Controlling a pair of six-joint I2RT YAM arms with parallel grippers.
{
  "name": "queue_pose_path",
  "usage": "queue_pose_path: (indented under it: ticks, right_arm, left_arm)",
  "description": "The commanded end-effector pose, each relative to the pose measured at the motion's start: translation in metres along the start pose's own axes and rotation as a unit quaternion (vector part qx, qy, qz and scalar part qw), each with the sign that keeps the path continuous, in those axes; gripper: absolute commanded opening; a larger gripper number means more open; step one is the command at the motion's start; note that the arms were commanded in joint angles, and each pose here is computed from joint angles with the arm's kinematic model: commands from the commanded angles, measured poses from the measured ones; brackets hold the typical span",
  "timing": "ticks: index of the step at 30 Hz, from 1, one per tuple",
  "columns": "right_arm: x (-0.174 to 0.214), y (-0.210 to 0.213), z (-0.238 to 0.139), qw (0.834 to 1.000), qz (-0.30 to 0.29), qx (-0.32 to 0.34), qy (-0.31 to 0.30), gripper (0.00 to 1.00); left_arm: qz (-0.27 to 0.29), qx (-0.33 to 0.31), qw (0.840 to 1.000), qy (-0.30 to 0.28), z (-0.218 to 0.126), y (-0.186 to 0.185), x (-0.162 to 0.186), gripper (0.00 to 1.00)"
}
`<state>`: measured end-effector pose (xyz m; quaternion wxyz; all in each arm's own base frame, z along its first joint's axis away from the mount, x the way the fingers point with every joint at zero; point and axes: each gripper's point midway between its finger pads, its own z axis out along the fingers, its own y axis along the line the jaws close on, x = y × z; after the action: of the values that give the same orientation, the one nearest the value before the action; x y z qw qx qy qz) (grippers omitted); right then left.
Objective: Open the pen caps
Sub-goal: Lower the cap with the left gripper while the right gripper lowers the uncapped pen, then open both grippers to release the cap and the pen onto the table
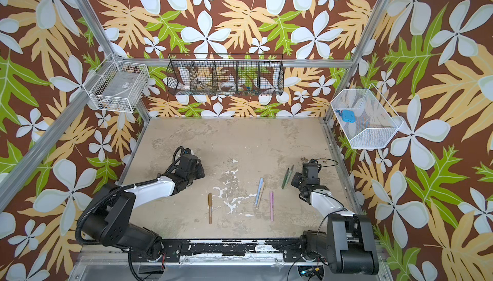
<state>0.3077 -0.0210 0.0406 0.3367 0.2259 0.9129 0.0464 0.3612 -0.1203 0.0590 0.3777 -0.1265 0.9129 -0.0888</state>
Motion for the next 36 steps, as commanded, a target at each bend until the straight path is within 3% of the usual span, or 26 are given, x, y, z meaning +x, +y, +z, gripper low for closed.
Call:
queue_pose_path:
  ticks: [1, 10, 14, 20, 26, 32, 36]
  right_arm:
    - [-0.003, 0.005, 0.002, 1.000, -0.004, -0.013, -0.006, 0.07]
    - [0.004, 0.004, 0.010, 1.000, 0.010, -0.027, 0.012, 0.17]
    - [0.007, 0.004, 0.013, 0.999, 0.013, -0.029, 0.020, 0.20]
    - [0.008, 0.003, 0.015, 0.999, 0.018, -0.034, 0.024, 0.23]
    - [-0.015, 0.018, -0.013, 0.997, 0.010, -0.072, -0.028, 0.34]
    - [-0.042, 0.034, -0.064, 0.986, -0.004, -0.122, -0.115, 0.41]
    - [-0.047, 0.055, -0.087, 0.973, -0.021, -0.181, -0.139, 0.43]
  left_arm:
    - [0.003, -0.033, 0.999, -0.003, 0.003, 0.014, 0.000, 0.00]
    - [0.007, -0.054, 0.998, 0.005, 0.009, 0.025, 0.004, 0.02]
    - [0.005, -0.053, 0.999, 0.007, 0.010, 0.026, 0.004, 0.12]
    - [0.005, -0.053, 0.999, 0.006, 0.009, 0.026, 0.003, 0.18]
    - [0.006, -0.043, 0.999, 0.005, 0.005, 0.022, 0.000, 0.24]
    - [0.006, -0.029, 1.000, -0.001, -0.002, 0.017, -0.004, 0.43]
    - [0.016, -0.002, 1.000, -0.020, -0.016, 0.003, -0.010, 0.52]
